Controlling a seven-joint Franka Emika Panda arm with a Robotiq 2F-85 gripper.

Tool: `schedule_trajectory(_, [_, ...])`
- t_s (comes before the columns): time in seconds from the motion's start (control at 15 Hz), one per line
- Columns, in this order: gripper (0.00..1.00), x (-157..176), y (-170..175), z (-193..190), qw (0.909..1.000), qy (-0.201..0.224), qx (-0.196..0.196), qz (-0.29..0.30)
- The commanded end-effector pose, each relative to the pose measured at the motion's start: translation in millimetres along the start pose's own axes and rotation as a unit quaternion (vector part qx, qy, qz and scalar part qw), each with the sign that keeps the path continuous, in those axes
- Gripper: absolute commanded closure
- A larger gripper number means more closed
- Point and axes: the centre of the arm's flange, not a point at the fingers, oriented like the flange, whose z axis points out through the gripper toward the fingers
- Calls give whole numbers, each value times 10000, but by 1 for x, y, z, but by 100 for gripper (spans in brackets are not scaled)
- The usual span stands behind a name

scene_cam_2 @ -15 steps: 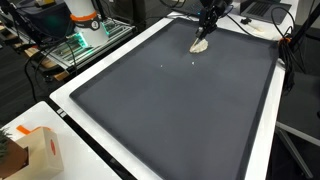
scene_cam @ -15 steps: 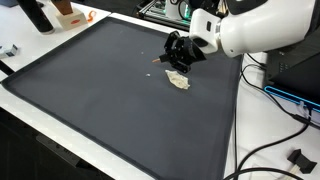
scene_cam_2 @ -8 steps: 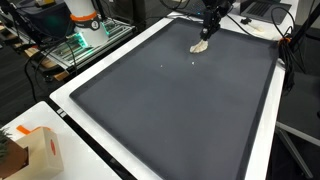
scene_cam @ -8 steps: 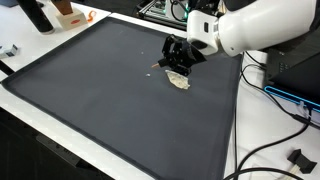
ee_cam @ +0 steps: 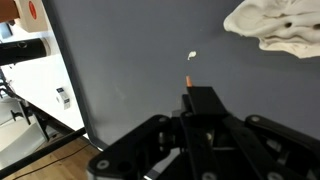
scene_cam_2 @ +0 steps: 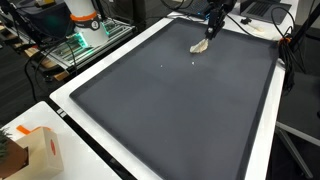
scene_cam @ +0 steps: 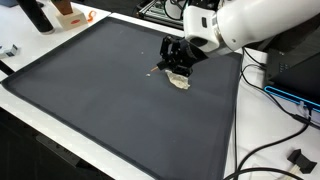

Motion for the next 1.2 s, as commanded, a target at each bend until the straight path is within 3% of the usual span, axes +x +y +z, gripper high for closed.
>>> schedule_trajectory(0.0, [97, -4, 17, -3, 9994, -147, 298, -132])
schedule_trajectory(0.67, [97, 2, 51, -23, 9905, -462, 1241, -376])
schedule_trajectory(1.13, [97, -2, 70, -31, 9802, -375, 1852, -599])
